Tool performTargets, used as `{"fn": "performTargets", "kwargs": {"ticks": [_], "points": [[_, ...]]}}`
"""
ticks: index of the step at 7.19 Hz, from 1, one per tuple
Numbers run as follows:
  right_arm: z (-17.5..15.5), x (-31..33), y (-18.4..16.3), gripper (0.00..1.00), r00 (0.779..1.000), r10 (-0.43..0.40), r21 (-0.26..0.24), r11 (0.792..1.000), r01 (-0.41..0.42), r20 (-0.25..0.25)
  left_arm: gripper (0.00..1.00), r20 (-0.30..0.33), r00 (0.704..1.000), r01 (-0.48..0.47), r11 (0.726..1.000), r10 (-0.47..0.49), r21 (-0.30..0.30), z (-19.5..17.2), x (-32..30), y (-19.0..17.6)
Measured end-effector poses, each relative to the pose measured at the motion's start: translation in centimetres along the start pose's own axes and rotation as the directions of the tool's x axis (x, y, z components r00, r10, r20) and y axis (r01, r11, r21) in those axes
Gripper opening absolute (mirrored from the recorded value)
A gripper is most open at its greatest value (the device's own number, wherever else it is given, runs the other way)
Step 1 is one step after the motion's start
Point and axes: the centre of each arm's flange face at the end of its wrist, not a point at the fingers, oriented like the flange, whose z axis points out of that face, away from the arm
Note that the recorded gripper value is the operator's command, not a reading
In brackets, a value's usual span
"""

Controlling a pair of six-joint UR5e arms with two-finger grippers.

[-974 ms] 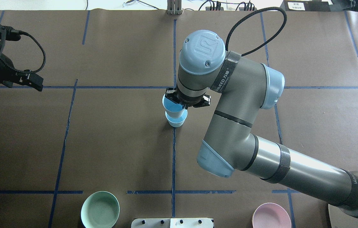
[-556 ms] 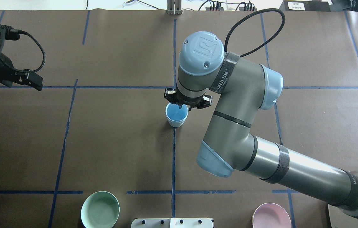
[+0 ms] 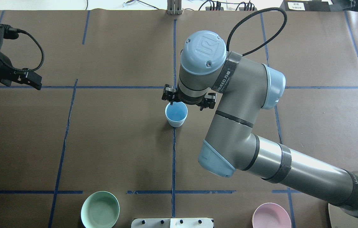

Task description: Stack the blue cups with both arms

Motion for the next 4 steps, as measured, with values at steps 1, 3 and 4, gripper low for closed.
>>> {"fn": "performTargets", "kwargs": {"ticks": [1,3,4], "points": [[-0.8,2.9,-1.2,1.00,1.000,-0.012,0.016,1.000,0.012,-0.001,1.00,0.007,1.000,-0.011,1.000,0.011,0.007,-0.5,-1.6,-0.4],[-2.8,12.4,-5.4,1.00,0.990,-0.131,0.056,0.990,0.133,-0.042,1.00,0.002,0.998,-0.069,0.997,0.069,-0.020,-1.5,-8.4,-0.6],[-3.6,18.1,-8.4,1.00,0.978,-0.196,0.042,0.979,0.199,-0.072,1.00,0.000,0.995,-0.103,0.994,0.104,-0.032,-1.9,-13.5,-0.9]]}}
